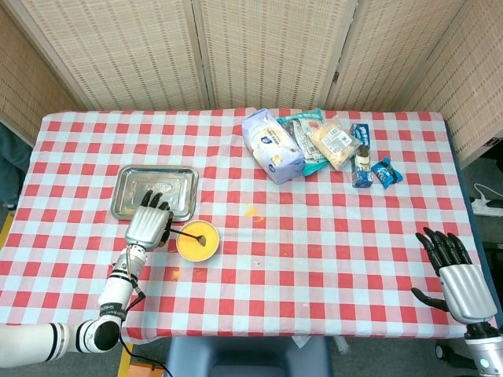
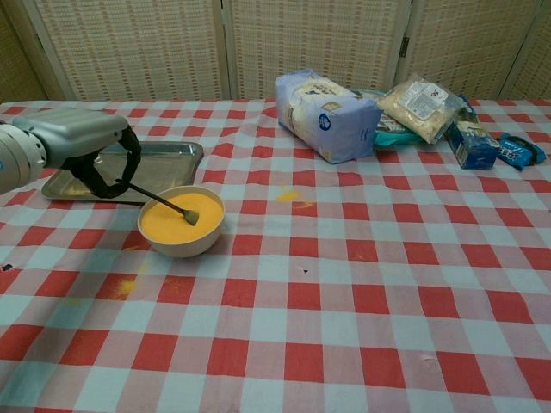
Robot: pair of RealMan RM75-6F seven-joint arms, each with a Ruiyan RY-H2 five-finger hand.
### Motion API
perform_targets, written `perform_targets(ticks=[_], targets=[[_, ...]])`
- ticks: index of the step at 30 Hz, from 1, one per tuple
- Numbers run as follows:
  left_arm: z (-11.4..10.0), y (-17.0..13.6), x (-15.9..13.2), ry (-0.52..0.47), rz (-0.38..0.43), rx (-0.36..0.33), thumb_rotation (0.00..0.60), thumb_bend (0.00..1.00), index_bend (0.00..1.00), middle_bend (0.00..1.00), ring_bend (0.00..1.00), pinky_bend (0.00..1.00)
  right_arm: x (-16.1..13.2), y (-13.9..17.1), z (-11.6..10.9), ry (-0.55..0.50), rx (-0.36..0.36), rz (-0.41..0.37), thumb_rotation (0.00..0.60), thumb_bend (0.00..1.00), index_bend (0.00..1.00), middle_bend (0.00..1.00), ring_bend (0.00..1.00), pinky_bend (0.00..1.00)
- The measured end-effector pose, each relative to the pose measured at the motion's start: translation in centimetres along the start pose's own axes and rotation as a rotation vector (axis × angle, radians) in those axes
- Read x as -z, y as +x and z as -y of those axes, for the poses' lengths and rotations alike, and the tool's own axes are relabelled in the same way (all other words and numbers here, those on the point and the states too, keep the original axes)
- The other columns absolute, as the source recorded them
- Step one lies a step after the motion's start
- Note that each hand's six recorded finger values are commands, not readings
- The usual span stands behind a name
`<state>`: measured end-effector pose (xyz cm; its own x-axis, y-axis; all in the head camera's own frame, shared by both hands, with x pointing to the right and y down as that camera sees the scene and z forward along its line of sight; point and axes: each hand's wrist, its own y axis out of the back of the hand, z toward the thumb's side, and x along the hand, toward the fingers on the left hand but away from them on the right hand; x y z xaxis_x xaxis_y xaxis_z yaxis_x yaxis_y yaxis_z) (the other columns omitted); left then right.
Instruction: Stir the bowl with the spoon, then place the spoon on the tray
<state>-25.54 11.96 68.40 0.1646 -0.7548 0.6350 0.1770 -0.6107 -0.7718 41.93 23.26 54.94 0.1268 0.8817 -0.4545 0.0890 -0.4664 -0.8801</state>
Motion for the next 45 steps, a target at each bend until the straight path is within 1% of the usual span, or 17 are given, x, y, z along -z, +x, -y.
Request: perform_targets(ticks=[4,7,11,14,17,23,28,38,42,45], targets=[[-0.2,-0.1,0.1,0.039,0.003,-0.028,0.600,0.86,0.78,0.28,0.06,0.01,0.1,0.0,-0.1,-0.001,0.005,0.002,0.600,0.06,0.00,0.00,0.00,0.00],[-0.5,-0.4,0.3,0.091,0.005,-0.068,0.600,0.85,0.78,0.28,0.06,0.00,0.0,0.0,-0.1,0.000,0.003,0.002,0.600,0.06,0.00,0.00,0.00,0.00],[-0.5,-1.1,0.7,0.184,0.008,-0.121,0.600,0.85,0.78,0.28,0.06,0.00,-0.1,0.1,-0.1,-0.003,0.003,-0.004,0.600,0.06,0.00,0.00,0.00,0.00],[-0.2,-1.6,1.1,0.244,0.008,-0.145,0.600,0.85,0.78,0.28,0.06,0.00,-0.3,0.2,-0.1,-0.013,0.000,-0.011,0.600,0.06,0.00,0.00,0.00,0.00],[0.1,-2.1,1.6,0.277,0.005,-0.152,0.600,0.85,0.78,0.28,0.06,0.00,-0.3,0.3,-0.1,-0.013,-0.005,-0.016,0.600,0.06,0.00,0.00,0.00,0.00],[0.2,-3.1,3.1,0.296,-0.020,-0.160,0.600,0.85,0.78,0.28,0.06,0.00,-0.3,0.4,-0.1,-0.015,-0.007,-0.018,0.600,0.06,0.00,0.00,0.00,0.00],[0.5,-4.2,3.7,0.296,-0.020,-0.164,0.600,0.84,0.78,0.28,0.06,0.00,-0.4,0.4,-0.2,-0.017,-0.003,-0.019,0.600,0.06,0.00,0.00,0.00,0.00],[1.0,-5.1,2.0,0.279,0.035,-0.190,0.600,0.83,0.78,0.28,0.06,0.00,-0.6,0.6,-0.4,-0.025,0.001,-0.030,0.600,0.06,0.00,0.00,0.00,0.00],[0.8,-5.1,1.3,0.254,0.050,-0.204,0.600,0.83,0.78,0.29,0.06,0.00,-0.6,0.6,-0.4,-0.025,-0.001,-0.030,0.600,0.06,0.00,0.00,0.00,0.00],[0.6,-5.1,0.8,0.217,0.058,-0.204,0.600,0.83,0.78,0.29,0.06,0.00,-0.5,0.6,-0.4,-0.026,0.000,-0.029,0.600,0.06,0.00,0.00,0.00,0.00]])
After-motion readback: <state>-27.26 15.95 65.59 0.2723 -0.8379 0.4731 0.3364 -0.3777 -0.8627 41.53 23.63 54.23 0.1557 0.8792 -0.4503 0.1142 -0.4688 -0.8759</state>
